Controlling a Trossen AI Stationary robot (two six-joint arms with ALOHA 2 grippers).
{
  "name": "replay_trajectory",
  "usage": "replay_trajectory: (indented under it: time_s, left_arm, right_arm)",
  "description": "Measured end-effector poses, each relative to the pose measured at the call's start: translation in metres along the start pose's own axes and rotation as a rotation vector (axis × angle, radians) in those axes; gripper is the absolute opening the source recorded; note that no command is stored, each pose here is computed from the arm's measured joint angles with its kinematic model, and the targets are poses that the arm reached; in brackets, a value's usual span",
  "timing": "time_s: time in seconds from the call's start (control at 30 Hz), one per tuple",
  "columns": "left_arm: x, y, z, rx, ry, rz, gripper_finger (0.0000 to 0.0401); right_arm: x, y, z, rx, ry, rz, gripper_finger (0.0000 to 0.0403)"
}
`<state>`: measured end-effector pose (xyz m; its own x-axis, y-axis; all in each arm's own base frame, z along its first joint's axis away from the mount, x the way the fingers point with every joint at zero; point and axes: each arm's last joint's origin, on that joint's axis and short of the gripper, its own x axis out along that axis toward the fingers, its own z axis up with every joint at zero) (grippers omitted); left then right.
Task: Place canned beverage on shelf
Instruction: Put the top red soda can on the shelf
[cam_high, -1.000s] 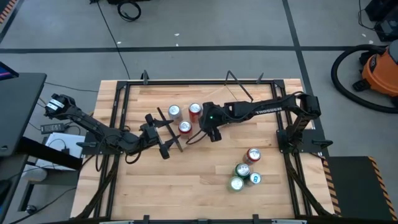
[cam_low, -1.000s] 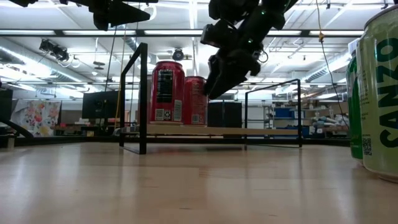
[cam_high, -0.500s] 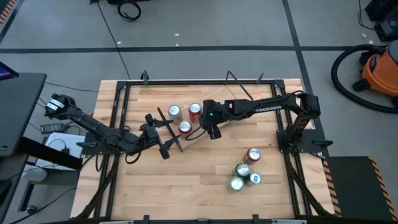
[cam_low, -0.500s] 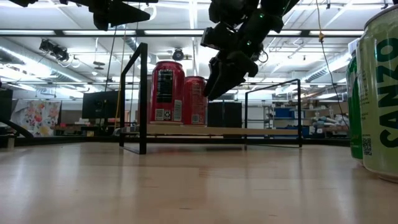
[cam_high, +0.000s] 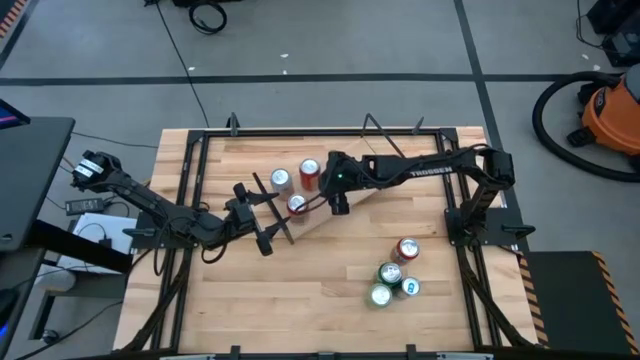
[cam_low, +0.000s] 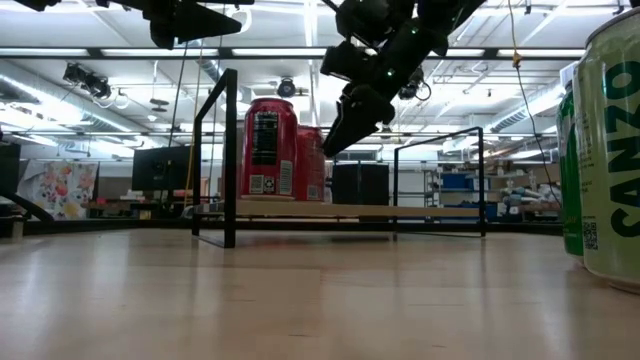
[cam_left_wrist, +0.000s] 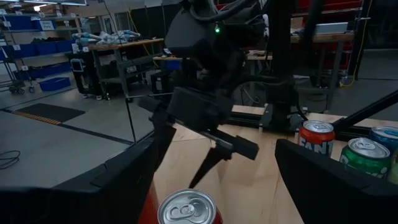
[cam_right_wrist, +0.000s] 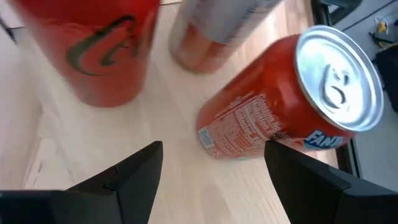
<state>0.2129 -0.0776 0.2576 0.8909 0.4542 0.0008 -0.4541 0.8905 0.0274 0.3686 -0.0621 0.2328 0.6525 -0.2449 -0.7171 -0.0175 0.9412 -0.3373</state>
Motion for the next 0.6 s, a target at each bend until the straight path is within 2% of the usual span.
replay_trajectory:
  time_s: [0.2,0.3,0.4,0.6]
  left_arm:
    - [0.000,0.000,0.000,0.000,0.000,0.000,0.0336]
    - [0.000,0.000,0.000,0.000,0.000,0.000,0.0336]
    - [0.000,0.000,0.000,0.001,0.000,0.000,0.0336]
    - [0.000,0.000,0.000,0.000,0.000,0.000,0.0336]
  right_arm:
    - [0.000,-0.003,-0.003,0.070,0.020,-0.007,0.0292]
    - [-0.002,0.002,-0.003,0.043,0.064,-0.084,0.0292]
    - [-0.007,0.006,0.006,-0.015,0.077,-0.149,0.0292]
    - [-0.028,-0.006,0.031,-0.017,0.052,-0.108,0.0292]
